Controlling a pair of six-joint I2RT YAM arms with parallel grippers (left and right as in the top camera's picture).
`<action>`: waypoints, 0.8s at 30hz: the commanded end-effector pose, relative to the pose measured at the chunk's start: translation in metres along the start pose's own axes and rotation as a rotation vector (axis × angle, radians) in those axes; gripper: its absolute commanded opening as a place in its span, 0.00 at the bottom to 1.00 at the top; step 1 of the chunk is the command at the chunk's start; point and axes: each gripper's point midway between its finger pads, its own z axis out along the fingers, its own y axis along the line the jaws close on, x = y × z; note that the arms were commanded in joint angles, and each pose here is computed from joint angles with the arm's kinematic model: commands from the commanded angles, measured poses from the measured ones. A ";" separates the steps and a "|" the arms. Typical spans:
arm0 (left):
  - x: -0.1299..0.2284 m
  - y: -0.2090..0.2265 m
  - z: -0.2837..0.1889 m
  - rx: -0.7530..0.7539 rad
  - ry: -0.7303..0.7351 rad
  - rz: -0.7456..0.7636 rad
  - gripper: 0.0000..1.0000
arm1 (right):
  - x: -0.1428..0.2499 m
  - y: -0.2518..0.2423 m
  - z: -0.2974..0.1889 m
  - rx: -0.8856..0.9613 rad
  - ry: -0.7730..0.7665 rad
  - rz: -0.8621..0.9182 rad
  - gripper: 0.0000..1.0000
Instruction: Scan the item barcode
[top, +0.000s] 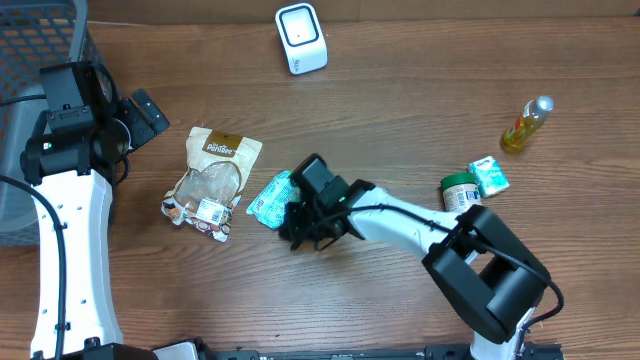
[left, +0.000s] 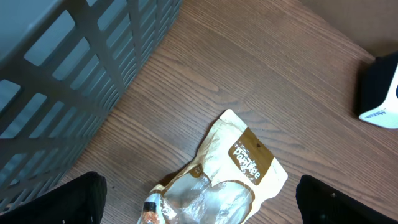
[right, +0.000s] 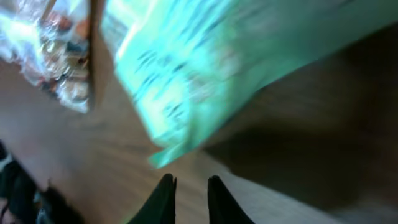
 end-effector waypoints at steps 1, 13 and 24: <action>-0.009 -0.001 -0.007 -0.003 -0.032 0.015 1.00 | 0.008 0.010 0.001 -0.051 0.039 -0.008 0.16; -0.009 -0.001 -0.007 -0.003 -0.032 0.015 0.99 | 0.003 0.031 -0.026 -0.119 0.024 -0.089 0.21; -0.009 -0.001 -0.007 -0.003 -0.032 0.015 1.00 | -0.075 0.016 -0.080 -0.008 -0.244 -0.085 0.57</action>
